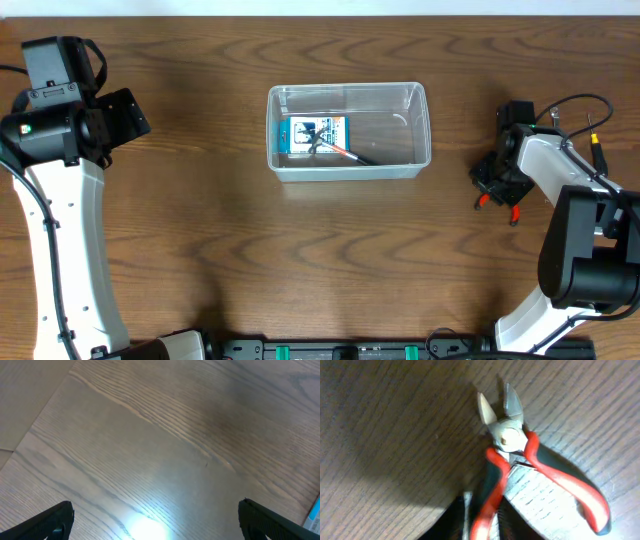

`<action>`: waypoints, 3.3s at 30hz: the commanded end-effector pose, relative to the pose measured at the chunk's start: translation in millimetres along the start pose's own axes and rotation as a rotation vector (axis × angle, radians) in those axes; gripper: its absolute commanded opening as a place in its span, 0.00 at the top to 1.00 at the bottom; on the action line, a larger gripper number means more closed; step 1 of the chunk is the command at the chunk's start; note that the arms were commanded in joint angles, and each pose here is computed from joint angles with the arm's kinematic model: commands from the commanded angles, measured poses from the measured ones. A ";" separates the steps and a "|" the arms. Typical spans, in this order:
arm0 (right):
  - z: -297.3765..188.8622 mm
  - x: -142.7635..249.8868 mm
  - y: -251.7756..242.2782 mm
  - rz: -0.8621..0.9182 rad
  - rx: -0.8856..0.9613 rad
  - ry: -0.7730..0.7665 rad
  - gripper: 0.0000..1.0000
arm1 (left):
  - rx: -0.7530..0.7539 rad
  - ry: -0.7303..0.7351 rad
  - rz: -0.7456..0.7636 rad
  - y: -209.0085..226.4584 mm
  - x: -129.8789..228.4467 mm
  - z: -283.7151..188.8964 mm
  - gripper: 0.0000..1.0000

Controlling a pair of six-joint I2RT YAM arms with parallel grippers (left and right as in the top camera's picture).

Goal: Pack container

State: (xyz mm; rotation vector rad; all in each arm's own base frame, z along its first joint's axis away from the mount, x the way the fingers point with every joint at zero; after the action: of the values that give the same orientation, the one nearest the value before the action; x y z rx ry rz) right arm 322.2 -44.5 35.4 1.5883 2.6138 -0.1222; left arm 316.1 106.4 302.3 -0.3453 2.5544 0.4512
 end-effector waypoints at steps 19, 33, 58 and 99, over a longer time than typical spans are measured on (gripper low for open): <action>8.5 -2.2 -5.8 -0.001 0.038 0.004 0.77 | -0.018 0.001 0.013 3.4 -0.4 0.5 0.02; 5.6 -4.9 -2.5 -0.035 0.029 -0.002 0.83 | -0.018 0.001 0.013 3.4 -0.4 0.5 0.02; -127.7 -44.7 80.5 -0.602 -0.151 -0.183 0.83 | -0.018 0.001 0.013 3.4 -0.4 0.5 0.02; -114.4 -14.9 5.3 -0.130 0.210 -0.081 0.22 | -0.018 0.001 0.013 3.4 -0.4 0.5 0.02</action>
State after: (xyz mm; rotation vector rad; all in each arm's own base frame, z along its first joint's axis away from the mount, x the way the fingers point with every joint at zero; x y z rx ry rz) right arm 339.0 -38.4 151.8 1.3931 2.7437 -0.4281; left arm 316.1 106.4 302.3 -0.3455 2.5544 0.4517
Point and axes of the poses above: each gripper's point midway between its finger pads, its own z axis out along the fingers, its own y axis along the line the jaws close on, x = y × z, the point moved 4 cm from there along -z, back along the fingers, and after that the axes turned 14 degrees about z, right-handed, at the moved point
